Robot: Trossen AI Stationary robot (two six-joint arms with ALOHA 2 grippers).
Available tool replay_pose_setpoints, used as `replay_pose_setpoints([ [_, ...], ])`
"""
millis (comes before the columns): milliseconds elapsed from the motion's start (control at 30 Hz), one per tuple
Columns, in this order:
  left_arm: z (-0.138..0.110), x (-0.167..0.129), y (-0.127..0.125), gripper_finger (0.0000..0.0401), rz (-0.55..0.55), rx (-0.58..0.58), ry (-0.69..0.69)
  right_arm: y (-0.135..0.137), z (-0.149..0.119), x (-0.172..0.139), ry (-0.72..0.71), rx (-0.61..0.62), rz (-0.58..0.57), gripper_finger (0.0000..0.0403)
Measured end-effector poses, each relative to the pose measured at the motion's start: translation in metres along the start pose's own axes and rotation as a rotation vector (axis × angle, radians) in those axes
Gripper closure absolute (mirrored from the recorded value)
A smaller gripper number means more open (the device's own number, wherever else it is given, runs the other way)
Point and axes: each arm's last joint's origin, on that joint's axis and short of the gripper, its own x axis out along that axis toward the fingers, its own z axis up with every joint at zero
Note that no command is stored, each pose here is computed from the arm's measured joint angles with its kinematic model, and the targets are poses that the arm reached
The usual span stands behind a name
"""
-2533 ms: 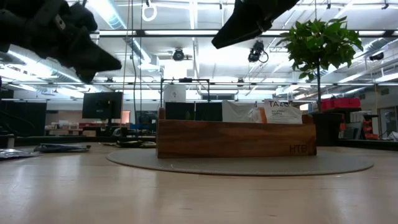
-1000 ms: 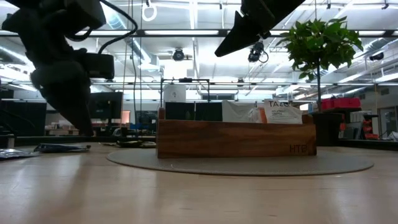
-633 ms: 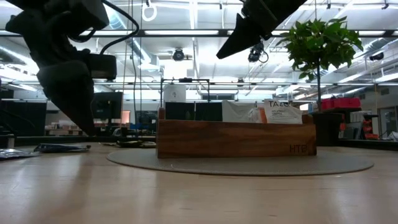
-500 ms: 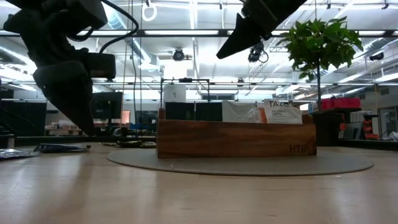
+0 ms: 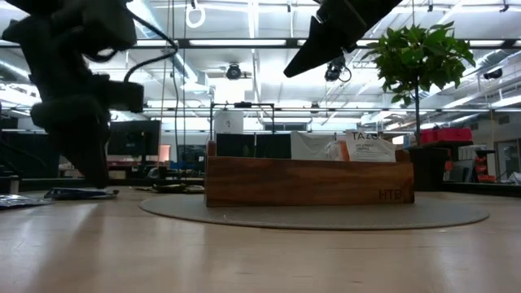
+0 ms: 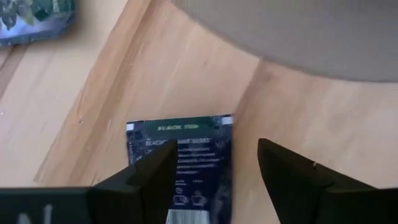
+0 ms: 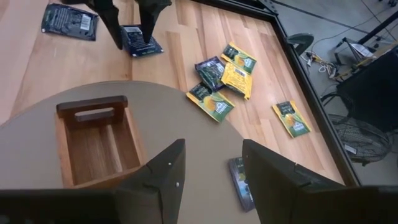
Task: Pick & Place Tea
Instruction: Put the purple tea bag into the middle section of the wooden organizer
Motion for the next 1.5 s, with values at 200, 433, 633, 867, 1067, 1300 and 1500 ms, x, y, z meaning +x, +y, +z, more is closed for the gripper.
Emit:
replay_pose_setpoints([
  [200, -0.001, 0.015, -0.002, 0.0188, 0.029, 0.027, 0.037, 0.000, 0.000, 0.000, 0.003, 0.007, 0.000, 0.0234],
  [433, -0.002, 0.019, -0.003, 0.0233, 0.010, 0.005, 0.075, 0.000, -0.001, 0.000, 0.006, 0.008, 0.000, 0.0234],
  [633, 0.000, 0.015, -0.003, 0.0328, -0.021, 0.004, 0.063, 0.000, -0.001, 0.000, 0.007, 0.009, 0.000, 0.0234],
  [867, 0.002, 0.008, -0.003, 0.0392, -0.056, 0.046, 0.025, 0.000, -0.001, 0.000, 0.006, 0.016, 0.012, 0.0234],
  [1067, 0.008, -0.006, -0.003, 0.0397, -0.116, 0.070, -0.055, -0.003, -0.001, 0.002, 0.010, 0.033, 0.040, 0.0234],
  [1300, 0.025, -0.037, -0.011, 0.0398, -0.290, 0.139, -0.313, -0.006, 0.003, 0.005, -0.037, -0.020, 0.150, 0.0234],
  [1500, 0.037, -0.061, -0.017, 0.0397, -0.398, 0.223, -0.534, -0.003, 0.015, 0.003, -0.197, -0.123, 0.285, 0.0234],
])
